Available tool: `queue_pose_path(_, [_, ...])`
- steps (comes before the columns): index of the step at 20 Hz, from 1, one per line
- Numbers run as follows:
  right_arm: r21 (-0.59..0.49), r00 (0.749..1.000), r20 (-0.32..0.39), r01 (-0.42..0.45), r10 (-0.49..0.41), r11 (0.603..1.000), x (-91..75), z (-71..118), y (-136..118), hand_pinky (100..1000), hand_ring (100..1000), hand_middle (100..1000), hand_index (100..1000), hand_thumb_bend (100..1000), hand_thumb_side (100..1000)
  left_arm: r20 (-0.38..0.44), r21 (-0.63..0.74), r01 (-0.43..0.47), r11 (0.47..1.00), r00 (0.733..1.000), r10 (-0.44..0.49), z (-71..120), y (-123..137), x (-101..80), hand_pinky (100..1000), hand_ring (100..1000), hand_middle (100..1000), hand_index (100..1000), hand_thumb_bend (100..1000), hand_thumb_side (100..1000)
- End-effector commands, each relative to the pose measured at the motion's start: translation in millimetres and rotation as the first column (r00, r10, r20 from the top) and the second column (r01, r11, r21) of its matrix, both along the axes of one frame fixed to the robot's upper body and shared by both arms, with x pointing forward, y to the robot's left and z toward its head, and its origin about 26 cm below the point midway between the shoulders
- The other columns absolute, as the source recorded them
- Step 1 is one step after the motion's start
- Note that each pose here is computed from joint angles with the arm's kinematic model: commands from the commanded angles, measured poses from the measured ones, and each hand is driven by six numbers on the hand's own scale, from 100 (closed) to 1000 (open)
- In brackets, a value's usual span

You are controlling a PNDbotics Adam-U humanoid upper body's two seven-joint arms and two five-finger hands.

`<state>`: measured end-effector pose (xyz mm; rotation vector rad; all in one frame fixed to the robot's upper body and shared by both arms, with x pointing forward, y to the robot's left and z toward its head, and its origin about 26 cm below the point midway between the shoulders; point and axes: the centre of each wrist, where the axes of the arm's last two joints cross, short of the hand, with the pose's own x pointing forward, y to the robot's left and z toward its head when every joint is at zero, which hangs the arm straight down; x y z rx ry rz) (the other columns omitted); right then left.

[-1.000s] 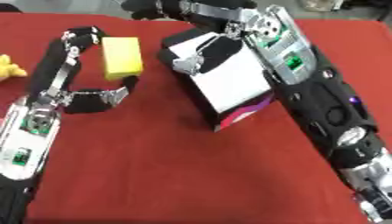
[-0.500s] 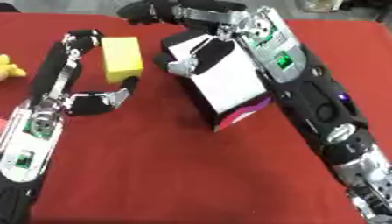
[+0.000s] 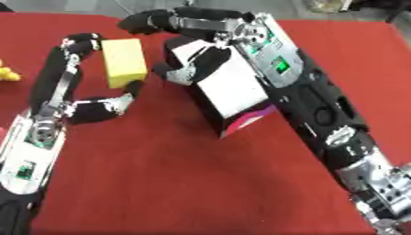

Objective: Pick up the objects with one hand, pass them to the other hand, and then place them into the box on the other side of the table.

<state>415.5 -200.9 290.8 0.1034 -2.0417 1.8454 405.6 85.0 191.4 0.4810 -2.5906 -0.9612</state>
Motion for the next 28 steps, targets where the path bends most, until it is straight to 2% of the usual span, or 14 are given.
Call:
queue_pose_path(1, [-0.091,0.994,0.061,-0.085,0.091,0.992,-1.2,8.1,0.2,1000,1000,1000,1000,100,209,0.033,-0.015,0.012,1.0,0.999,-0.012,10.1,-6.3,-0.9,781,609,488,567,100,352])
queue_pose_path(12, [-0.122,0.995,0.039,-0.086,0.091,0.989,0.7,-1.3,4.5,1000,1000,1000,1000,100,210,0.038,-0.02,0.002,1.0,0.999,-0.001,9.6,-9.9,1.8,776,606,486,566,100,356])
queue_pose_path(28, [-0.118,0.994,0.012,-0.103,0.105,0.988,-1.3,-2.2,10.0,1000,1000,1000,1000,100,202,0.024,-0.013,-0.002,1.0,1.0,0.002,4.0,-15.4,3.8,775,605,485,566,100,357])
